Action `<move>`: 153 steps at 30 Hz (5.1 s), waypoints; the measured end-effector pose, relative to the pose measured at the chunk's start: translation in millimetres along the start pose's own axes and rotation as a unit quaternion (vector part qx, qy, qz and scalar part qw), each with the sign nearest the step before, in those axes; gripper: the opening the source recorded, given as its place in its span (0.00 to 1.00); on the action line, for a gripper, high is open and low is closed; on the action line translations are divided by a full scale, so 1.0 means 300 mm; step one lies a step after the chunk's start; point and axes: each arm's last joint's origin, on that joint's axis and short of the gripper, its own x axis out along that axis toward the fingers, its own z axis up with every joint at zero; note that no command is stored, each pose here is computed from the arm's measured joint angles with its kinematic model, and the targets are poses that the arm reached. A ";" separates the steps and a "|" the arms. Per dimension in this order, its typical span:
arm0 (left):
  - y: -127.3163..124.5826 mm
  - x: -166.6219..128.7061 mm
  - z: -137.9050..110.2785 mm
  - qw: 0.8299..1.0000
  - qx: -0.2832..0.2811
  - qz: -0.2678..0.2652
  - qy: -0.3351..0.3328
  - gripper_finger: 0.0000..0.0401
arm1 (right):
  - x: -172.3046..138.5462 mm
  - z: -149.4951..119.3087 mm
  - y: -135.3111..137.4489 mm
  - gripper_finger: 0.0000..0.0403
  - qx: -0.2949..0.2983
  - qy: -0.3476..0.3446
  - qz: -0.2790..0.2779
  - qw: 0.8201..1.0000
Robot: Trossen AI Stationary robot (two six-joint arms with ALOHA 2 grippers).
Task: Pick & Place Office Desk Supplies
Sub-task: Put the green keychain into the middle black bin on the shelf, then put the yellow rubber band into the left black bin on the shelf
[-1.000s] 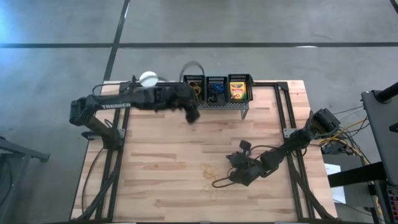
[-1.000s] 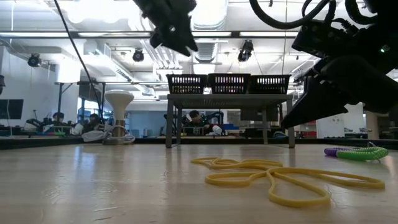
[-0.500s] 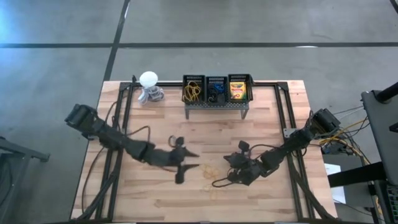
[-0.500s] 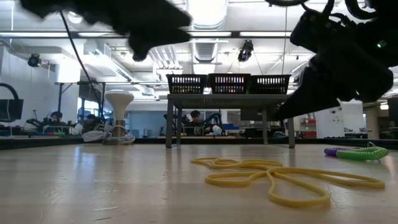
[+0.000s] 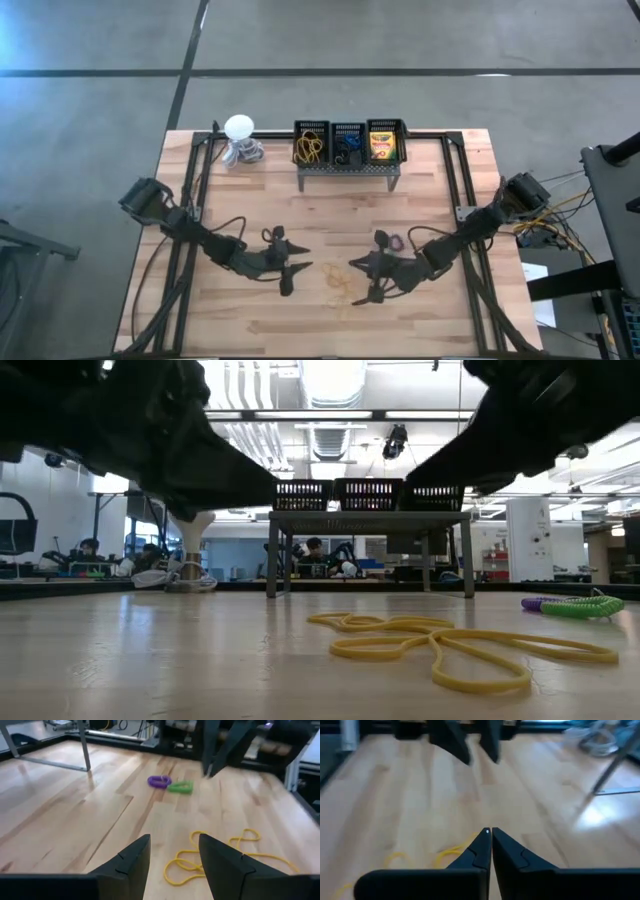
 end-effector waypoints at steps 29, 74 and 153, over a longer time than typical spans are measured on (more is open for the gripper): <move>0.010 0.048 -0.040 1.000 0.009 0.020 0.021 0.44 | -0.178 -0.109 -0.141 0.32 -0.160 0.370 0.103 0.909; 0.022 0.051 -0.051 0.999 0.013 0.030 0.040 0.43 | 0.159 0.388 -0.525 0.04 -0.099 -0.111 -0.045 0.988; -0.019 0.275 -0.113 0.989 0.020 0.048 0.139 0.44 | 0.078 -0.106 0.009 0.20 -0.064 0.064 0.136 0.987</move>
